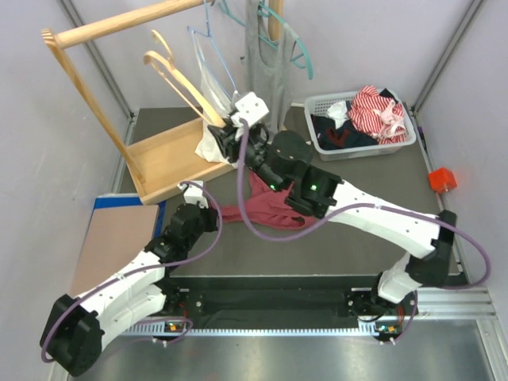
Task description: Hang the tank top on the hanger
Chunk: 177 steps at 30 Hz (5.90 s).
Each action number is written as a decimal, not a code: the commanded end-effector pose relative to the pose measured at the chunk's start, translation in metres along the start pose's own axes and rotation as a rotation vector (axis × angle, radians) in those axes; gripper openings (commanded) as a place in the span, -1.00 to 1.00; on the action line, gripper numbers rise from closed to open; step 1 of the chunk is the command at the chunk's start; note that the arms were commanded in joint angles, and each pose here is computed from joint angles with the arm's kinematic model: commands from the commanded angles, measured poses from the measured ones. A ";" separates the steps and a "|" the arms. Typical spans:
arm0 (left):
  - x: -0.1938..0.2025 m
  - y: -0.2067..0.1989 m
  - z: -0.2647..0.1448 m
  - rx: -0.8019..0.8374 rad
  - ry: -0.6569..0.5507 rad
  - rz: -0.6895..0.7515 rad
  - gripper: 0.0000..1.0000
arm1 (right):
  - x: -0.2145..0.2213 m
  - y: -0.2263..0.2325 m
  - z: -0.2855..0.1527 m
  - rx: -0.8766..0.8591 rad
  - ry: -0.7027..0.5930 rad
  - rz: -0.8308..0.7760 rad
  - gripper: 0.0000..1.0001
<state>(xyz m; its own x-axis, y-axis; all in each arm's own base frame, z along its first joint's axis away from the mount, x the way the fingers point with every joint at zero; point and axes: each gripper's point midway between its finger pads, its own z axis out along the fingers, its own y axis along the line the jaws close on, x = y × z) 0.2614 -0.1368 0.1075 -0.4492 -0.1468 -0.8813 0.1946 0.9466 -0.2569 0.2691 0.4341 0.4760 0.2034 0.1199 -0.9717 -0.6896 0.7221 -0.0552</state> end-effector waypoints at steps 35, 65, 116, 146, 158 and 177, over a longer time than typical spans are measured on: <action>-0.003 -0.102 0.037 0.280 0.052 0.133 0.81 | 0.128 -0.118 -0.257 0.407 0.221 0.293 -1.00; 0.022 -0.236 0.167 0.501 0.135 0.061 -1.00 | 0.115 -0.139 -0.280 0.484 0.170 0.371 -1.00; 0.069 -0.157 0.069 0.341 0.286 0.198 -0.02 | 0.132 -0.135 -0.274 0.525 0.228 0.372 -1.00; 0.021 -0.169 0.075 0.280 0.221 0.188 -1.00 | 0.124 -0.136 -0.283 0.486 0.239 0.354 -1.00; -0.035 -0.108 0.102 0.252 0.203 -0.026 -1.00 | 0.097 -0.123 -0.283 0.329 0.209 0.322 -1.00; -0.059 -0.041 0.138 0.158 0.166 -0.193 -1.00 | 0.108 -0.089 -0.275 0.146 0.308 0.286 -1.00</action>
<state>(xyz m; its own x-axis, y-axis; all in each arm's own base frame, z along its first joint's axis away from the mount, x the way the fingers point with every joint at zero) 0.3796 -0.2099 0.1027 -0.6646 -0.2131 -0.7162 0.2269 0.8557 -0.4651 0.1662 0.1947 0.2774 -0.2446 0.0464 -0.9685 -0.5414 0.8221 0.1761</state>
